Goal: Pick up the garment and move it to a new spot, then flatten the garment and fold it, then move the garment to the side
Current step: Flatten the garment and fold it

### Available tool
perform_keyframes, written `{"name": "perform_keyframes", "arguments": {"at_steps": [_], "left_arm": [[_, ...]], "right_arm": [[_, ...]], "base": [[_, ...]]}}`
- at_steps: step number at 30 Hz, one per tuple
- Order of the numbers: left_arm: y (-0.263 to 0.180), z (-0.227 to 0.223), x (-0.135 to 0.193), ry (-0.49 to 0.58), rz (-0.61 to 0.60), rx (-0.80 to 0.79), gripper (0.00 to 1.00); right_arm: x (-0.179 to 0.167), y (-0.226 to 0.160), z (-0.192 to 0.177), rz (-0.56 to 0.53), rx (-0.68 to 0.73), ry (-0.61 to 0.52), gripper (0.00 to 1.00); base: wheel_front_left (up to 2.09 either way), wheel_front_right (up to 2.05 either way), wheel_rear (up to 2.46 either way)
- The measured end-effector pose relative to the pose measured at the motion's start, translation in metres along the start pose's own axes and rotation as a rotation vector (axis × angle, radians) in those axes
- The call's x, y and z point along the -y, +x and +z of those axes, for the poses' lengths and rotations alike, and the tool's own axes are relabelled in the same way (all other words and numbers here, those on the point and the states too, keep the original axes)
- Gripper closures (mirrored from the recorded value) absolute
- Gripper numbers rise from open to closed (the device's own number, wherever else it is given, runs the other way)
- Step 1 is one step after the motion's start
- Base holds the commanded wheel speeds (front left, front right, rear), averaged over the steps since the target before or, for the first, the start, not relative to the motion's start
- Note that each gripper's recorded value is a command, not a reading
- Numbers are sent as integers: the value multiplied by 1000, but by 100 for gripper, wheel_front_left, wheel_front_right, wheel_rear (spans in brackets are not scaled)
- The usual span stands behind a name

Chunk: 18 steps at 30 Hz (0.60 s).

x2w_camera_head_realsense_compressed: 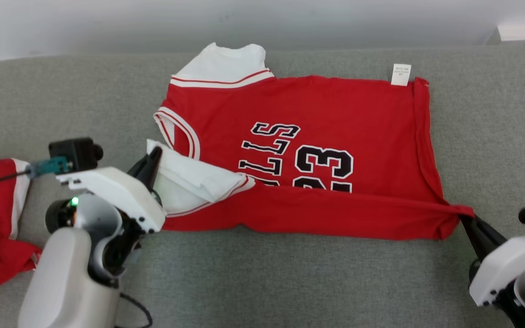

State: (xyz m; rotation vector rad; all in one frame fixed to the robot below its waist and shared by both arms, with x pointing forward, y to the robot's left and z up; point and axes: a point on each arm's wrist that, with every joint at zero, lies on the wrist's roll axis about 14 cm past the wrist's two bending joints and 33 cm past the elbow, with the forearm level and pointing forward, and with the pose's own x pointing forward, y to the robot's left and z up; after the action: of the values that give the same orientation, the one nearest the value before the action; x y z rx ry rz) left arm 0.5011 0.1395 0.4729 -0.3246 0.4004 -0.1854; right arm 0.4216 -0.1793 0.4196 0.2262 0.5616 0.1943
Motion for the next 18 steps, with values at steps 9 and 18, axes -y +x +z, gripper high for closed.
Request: {"name": "perform_keyframes", "arguments": {"at_steps": [9,18], "left_arm": [[25,-7,-2,-10,-9,-7,0],[2,13,-11,130,51,272,0]], "right_arm": [[-8,28,9,42,64,5,0],[-9,18,54,39,369,-77,0]], "base": [[0,0,0],[0,0,0]]}}
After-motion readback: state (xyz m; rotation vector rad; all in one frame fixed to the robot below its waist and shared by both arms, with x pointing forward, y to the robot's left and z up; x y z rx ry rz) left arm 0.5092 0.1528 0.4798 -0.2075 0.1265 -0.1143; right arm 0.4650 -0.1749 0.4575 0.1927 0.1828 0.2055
